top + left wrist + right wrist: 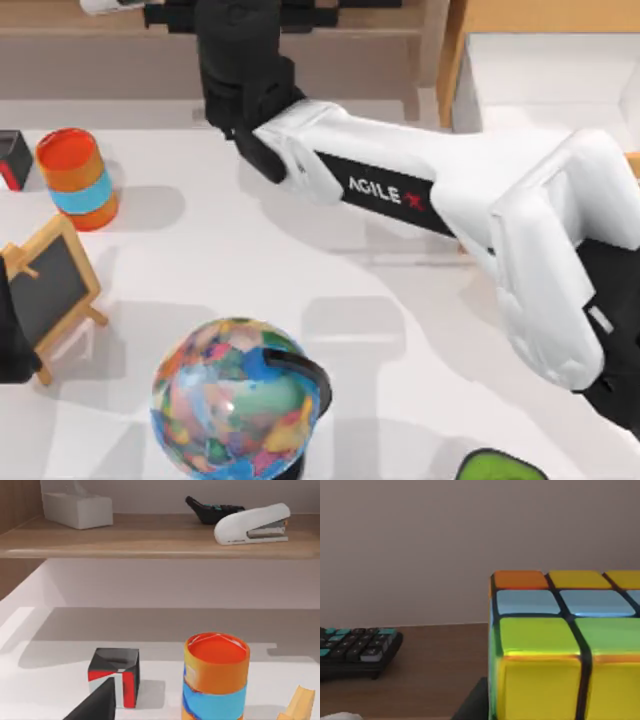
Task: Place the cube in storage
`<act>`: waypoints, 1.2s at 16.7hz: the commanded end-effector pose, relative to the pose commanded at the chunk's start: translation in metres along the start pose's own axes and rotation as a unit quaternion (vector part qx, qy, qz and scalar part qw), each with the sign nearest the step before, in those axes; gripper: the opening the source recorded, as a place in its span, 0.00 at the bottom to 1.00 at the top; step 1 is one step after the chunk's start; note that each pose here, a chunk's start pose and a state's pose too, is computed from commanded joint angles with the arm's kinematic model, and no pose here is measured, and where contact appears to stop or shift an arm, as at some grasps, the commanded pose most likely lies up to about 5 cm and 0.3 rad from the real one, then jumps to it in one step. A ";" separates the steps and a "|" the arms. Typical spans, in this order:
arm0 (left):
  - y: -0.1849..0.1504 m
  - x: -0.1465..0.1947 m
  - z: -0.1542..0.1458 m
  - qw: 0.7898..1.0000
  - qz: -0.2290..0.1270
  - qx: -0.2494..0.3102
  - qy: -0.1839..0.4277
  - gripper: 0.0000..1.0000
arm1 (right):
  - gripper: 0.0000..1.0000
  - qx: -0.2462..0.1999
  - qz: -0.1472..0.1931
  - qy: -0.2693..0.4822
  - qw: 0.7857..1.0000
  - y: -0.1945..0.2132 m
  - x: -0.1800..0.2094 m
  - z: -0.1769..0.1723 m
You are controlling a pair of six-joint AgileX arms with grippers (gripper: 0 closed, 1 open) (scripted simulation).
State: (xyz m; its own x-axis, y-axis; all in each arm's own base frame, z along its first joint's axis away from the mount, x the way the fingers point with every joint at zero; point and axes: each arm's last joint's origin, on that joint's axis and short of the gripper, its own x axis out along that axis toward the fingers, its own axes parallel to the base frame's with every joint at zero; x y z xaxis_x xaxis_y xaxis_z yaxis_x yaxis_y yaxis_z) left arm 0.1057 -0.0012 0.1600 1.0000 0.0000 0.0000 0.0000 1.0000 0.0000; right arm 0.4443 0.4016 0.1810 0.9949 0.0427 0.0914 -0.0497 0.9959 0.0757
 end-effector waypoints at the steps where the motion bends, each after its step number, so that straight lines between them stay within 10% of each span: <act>1: 0.000 0.000 0.000 1.000 0.000 0.000 0.000 1.00 | 0.00 0.020 0.010 -0.025 0.999 0.001 0.001 0.017; 6: 0.000 0.000 0.000 1.000 0.000 0.000 0.000 1.00 | 0.00 0.062 0.008 -0.090 0.994 -0.016 0.012 0.063; 20: 0.000 0.000 0.000 1.000 0.000 0.000 0.000 1.00 | 0.00 -0.037 -0.027 0.044 0.998 -0.009 -0.013 -0.011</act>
State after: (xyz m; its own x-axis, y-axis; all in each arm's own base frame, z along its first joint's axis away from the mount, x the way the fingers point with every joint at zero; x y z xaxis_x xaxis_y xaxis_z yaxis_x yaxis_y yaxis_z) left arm 0.1057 -0.0012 0.1600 1.0000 0.0000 0.0000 0.0000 1.0000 0.0000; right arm 0.4325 0.3928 0.1686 1.0000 -0.0075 0.0006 0.0075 1.0000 0.0037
